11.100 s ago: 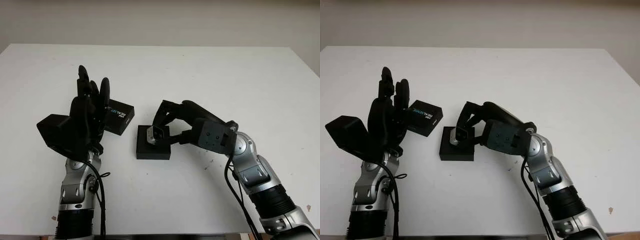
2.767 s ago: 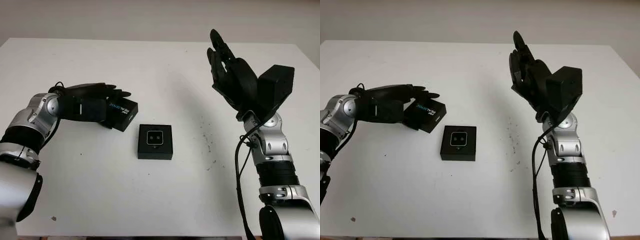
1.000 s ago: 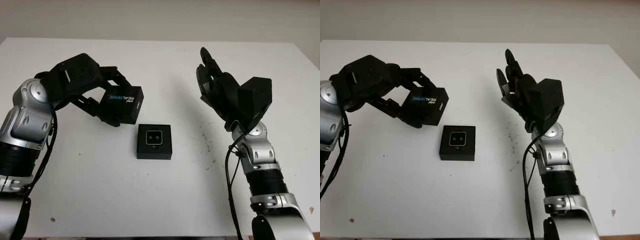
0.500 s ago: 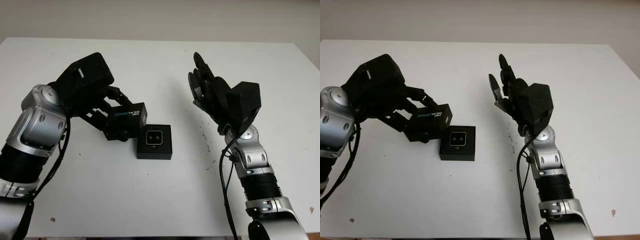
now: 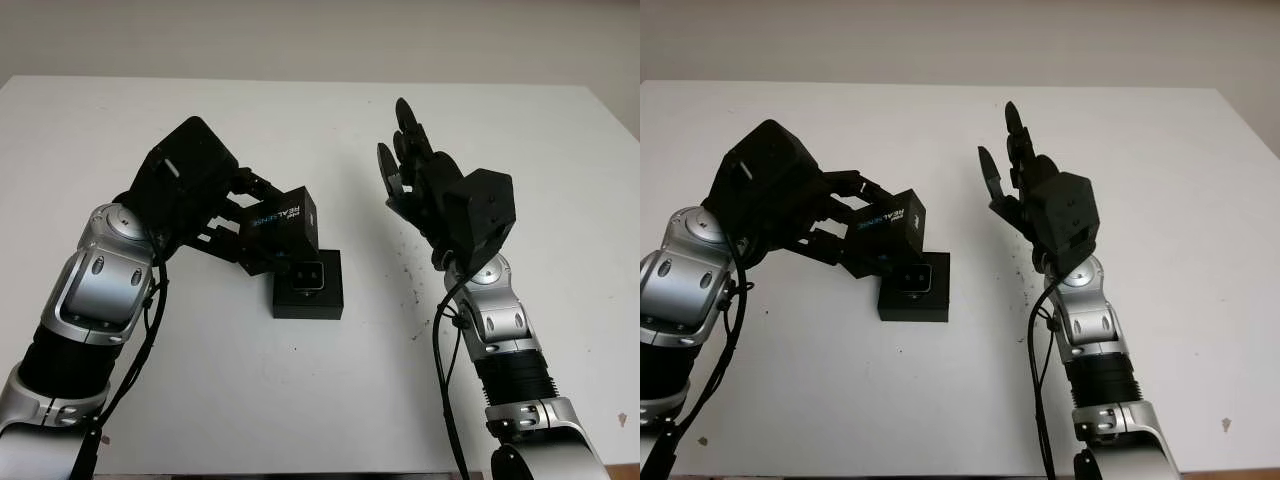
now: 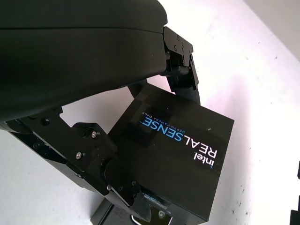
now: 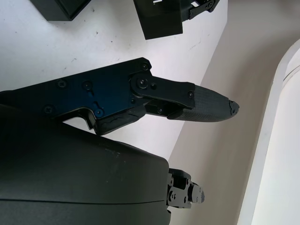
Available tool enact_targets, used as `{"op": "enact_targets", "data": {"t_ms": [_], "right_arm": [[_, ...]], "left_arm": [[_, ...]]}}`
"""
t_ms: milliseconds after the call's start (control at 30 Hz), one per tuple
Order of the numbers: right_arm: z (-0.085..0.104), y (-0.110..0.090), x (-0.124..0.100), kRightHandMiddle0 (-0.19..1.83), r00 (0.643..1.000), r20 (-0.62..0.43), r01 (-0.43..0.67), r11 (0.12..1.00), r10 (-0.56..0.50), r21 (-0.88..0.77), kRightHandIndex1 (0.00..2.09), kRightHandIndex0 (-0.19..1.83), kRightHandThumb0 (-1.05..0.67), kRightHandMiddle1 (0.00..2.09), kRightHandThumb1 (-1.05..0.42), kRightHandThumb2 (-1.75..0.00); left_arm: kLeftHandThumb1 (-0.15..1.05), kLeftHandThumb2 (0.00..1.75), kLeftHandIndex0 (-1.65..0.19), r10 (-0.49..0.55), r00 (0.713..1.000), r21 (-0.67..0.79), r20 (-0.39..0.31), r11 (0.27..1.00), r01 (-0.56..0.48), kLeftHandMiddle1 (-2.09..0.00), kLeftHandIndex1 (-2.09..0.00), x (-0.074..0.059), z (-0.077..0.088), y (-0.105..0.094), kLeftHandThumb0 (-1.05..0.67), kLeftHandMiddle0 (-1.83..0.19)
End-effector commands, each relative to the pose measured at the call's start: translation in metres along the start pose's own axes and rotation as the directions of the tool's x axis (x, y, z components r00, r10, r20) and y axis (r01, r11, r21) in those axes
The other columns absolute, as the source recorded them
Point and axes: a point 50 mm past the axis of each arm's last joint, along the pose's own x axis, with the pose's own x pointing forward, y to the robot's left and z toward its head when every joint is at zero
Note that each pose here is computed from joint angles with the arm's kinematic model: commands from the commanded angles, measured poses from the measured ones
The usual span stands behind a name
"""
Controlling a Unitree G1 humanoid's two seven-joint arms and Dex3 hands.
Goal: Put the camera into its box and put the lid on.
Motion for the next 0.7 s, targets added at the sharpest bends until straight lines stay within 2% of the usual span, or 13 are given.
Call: {"op": "enact_targets", "data": {"t_ms": [0, 167, 667], "right_arm": [[0.001, 0.0017, -0.0015, -0.07, 1.0, 0.009, 0.004, 1.0, -0.004, 0.001, 0.08, -0.07, -0.75, 0.08, -1.05, -0.57], [0.0014, 0.0024, -0.0017, -0.06, 1.0, 0.012, 0.016, 1.0, -0.016, 0.005, 0.08, -0.06, -0.73, 0.08, -1.05, -0.57], [0.0048, 0.006, 0.0, -0.06, 1.0, 0.011, 0.017, 1.0, -0.017, 0.02, 0.06, -0.07, -0.74, 0.07, -1.05, -0.56]], "left_arm": [[0.95, 0.06, -0.31, 0.004, 1.0, 0.018, 0.014, 1.0, -0.004, -1.5, -1.53, -0.0022, 0.0022, -0.0033, -0.18, -0.37], [0.95, 0.06, -0.3, -0.021, 1.0, 0.039, 0.009, 0.999, 0.021, -1.49, -1.53, -0.0037, -0.0011, -0.0061, -0.18, -0.37], [0.94, 0.05, -0.31, -0.085, 0.994, 0.024, -0.07, 0.996, 0.087, -1.49, -1.6, -0.0104, -0.0033, -0.0121, -0.13, -0.34]]}}
